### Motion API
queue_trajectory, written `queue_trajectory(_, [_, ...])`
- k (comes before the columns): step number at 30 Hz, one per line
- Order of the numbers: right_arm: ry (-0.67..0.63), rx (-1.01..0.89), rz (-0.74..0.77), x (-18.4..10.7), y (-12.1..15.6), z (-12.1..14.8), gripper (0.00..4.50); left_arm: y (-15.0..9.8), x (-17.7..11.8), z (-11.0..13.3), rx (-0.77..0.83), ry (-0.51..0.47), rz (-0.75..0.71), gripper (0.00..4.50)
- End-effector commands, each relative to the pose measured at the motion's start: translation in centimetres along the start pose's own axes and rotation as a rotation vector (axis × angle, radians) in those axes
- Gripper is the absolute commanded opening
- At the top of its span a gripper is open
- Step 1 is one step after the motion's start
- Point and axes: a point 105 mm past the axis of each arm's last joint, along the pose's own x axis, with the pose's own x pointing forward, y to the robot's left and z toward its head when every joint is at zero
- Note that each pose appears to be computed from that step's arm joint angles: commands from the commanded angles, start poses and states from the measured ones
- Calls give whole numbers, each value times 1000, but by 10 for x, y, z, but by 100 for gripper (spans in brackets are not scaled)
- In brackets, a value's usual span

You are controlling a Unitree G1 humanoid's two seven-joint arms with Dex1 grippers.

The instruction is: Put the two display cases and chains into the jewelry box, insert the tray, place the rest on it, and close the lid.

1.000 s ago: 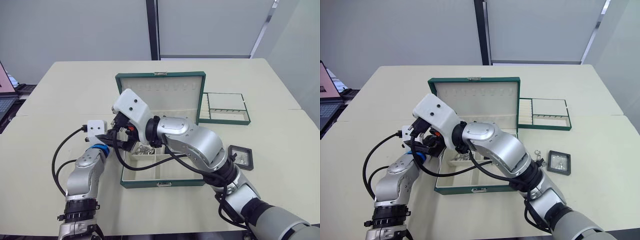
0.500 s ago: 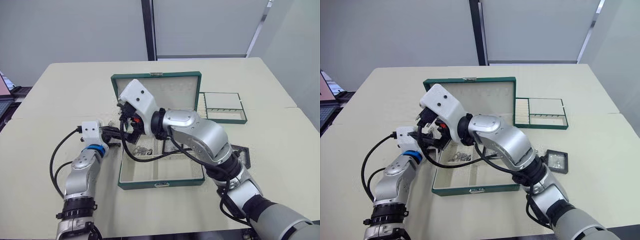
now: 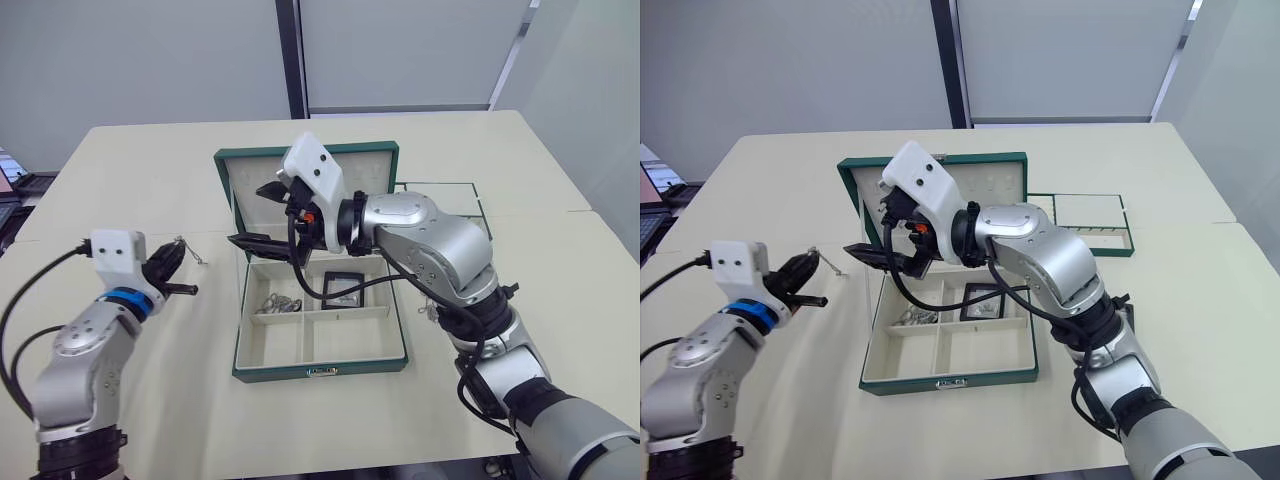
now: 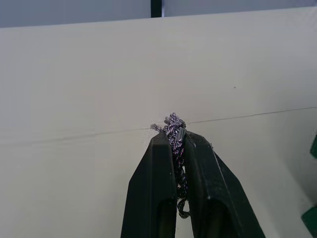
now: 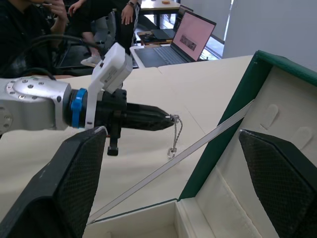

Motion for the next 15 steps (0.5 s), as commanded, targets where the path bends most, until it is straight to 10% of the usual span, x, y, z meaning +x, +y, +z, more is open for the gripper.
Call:
queue_trajectory(1, [-69,-53,26,-10,2,19,450,-5,-15,30,45,-51,-125,0])
queue_trajectory(15, [-63,-77,13,-37,-15,11,450,-47,-39,93,157,33,-649,0])
